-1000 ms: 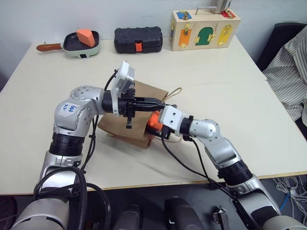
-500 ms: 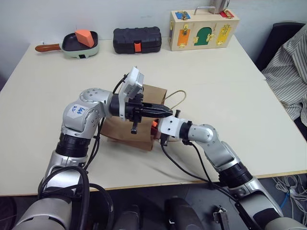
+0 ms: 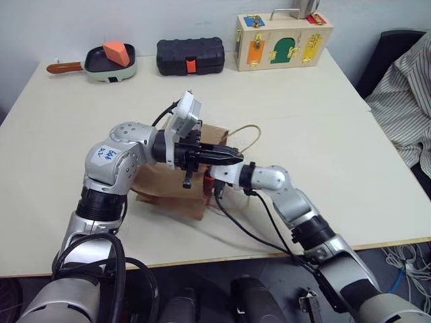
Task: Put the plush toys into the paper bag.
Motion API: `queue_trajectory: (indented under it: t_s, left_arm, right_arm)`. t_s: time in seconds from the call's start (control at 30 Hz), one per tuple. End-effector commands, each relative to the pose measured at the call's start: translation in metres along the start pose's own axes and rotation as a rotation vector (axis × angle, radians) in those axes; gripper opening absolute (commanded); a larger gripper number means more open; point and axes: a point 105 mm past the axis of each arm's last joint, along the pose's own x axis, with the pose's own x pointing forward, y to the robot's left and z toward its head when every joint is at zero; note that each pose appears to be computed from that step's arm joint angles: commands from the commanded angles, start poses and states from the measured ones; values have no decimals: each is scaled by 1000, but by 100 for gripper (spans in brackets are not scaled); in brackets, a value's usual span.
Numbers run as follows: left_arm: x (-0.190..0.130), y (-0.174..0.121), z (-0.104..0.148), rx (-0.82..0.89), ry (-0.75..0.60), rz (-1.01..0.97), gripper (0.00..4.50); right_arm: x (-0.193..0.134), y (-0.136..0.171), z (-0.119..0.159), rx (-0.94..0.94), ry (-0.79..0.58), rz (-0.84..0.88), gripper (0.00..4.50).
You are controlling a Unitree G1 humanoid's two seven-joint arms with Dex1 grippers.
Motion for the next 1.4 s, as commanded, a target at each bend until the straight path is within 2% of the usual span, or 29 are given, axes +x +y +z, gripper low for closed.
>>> queue_trajectory:
  t_s: [0.03, 0.1, 0.3, 0.5, 0.73, 0.9, 1.03, 1.17, 1.4]
  left_arm:
    - [7, -9, 8, 42, -10, -39, 0]
    - [6, -8, 9, 41, -9, -33, 0]
    - [2, -7, 6, 36, -6, -15, 0]
    - [3, -6, 4, 29, -9, -13, 0]
    - [2, -6, 3, 19, -10, -13, 0]
    - [2, -3, 3, 16, -11, -8, 0]
    - [4, -4, 4, 16, -11, -15, 0]
    - [4, -8, 5, 19, -8, -30, 0]
    - [5, -5, 6, 23, -11, -26, 0]
  right_arm:
    - [16, 7, 11, -69, -35, 44, 2]
    - [13, 7, 7, -26, -32, 38, 2]
    - [-6, 6, 15, 22, -66, 32, 206]
    - [-50, 0, 39, 86, -101, -11, 412]
    - [-109, 2, 52, 172, -80, -6, 412]
    - [-125, 4, 43, 218, -19, -39, 412]
    - [-144, 5, 29, 159, 90, -58, 412]
    - [-173, 22, 9, 47, 238, 22, 412]
    - [-168, 34, -15, -139, 303, 75, 412]
